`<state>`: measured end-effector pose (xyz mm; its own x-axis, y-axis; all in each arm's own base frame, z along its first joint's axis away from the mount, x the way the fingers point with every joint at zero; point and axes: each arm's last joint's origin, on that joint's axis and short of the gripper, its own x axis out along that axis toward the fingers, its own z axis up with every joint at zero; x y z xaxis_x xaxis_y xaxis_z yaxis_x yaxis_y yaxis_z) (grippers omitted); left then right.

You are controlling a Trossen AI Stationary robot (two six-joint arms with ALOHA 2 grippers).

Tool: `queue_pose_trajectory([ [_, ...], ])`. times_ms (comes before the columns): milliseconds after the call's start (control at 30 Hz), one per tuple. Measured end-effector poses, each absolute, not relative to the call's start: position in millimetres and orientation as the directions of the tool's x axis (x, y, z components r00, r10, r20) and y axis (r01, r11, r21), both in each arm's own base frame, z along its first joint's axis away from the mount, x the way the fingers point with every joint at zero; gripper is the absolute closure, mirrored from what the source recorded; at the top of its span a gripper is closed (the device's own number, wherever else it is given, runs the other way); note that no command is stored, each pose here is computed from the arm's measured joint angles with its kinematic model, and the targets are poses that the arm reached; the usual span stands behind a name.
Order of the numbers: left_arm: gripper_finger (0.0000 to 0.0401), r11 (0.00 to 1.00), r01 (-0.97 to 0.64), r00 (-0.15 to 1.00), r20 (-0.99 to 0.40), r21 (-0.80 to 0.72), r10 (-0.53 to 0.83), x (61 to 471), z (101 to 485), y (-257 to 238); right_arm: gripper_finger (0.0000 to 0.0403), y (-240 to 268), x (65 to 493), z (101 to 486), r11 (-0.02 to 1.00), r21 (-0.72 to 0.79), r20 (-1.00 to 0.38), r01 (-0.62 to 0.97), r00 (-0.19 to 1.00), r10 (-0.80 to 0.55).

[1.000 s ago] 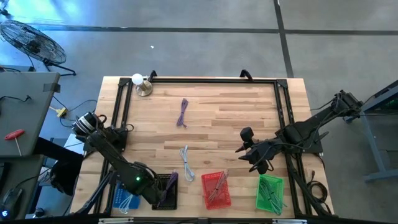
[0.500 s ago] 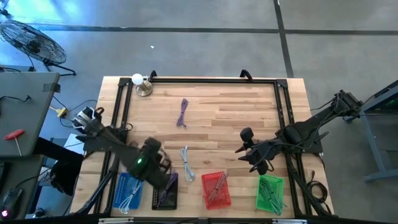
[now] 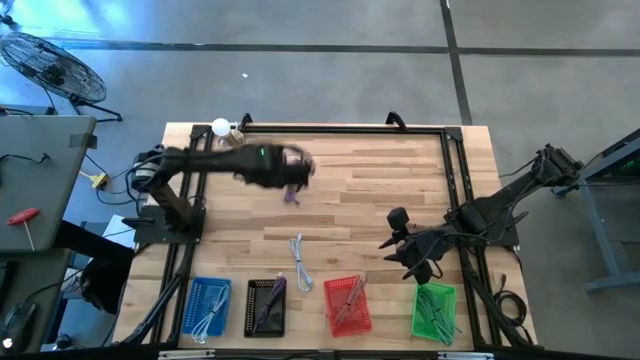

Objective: Pick & Place USB Port
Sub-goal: Put the purple charger cable into the black bin

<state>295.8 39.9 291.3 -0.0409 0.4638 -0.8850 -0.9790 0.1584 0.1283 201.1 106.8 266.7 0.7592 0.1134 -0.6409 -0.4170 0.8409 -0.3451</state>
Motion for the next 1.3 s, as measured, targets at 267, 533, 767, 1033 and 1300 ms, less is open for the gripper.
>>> queue_pose_trajectory([
  [267, 0.0293, 0.265, -0.959, 0.207, -0.893, -0.104, 0.4, 328, 278, 109, 0.027, 107, 200, 266, 0.838, -0.347, -0.648, -0.422, 0.754, 0.111],
  [533, 0.0293, 0.275, -0.959, 0.131, -0.967, -0.068, 0.219, 349, 218, 137, 0.027, 105, 198, 263, 0.83, -0.348, -0.673, -0.437, 0.732, 0.104],
  [767, 0.0293, 0.253, -0.967, 0.064, -0.985, -0.021, 0.163, 354, 189, 145, 0.027, 105, 198, 263, 0.834, -0.335, -0.681, -0.438, 0.725, 0.108],
  [1033, 0.0293, 0.256, -0.967, 0.017, -0.995, 0.009, 0.1, 360, 163, 147, 0.027, 106, 197, 262, 0.83, -0.315, -0.693, -0.459, 0.709, 0.129],
  [1300, 0.0323, 0.34, -0.936, -0.047, -0.992, 0.086, 0.12, 362, 146, 148, 0.027, 106, 196, 261, 0.836, -0.283, -0.704, -0.47, 0.694, 0.152],
])
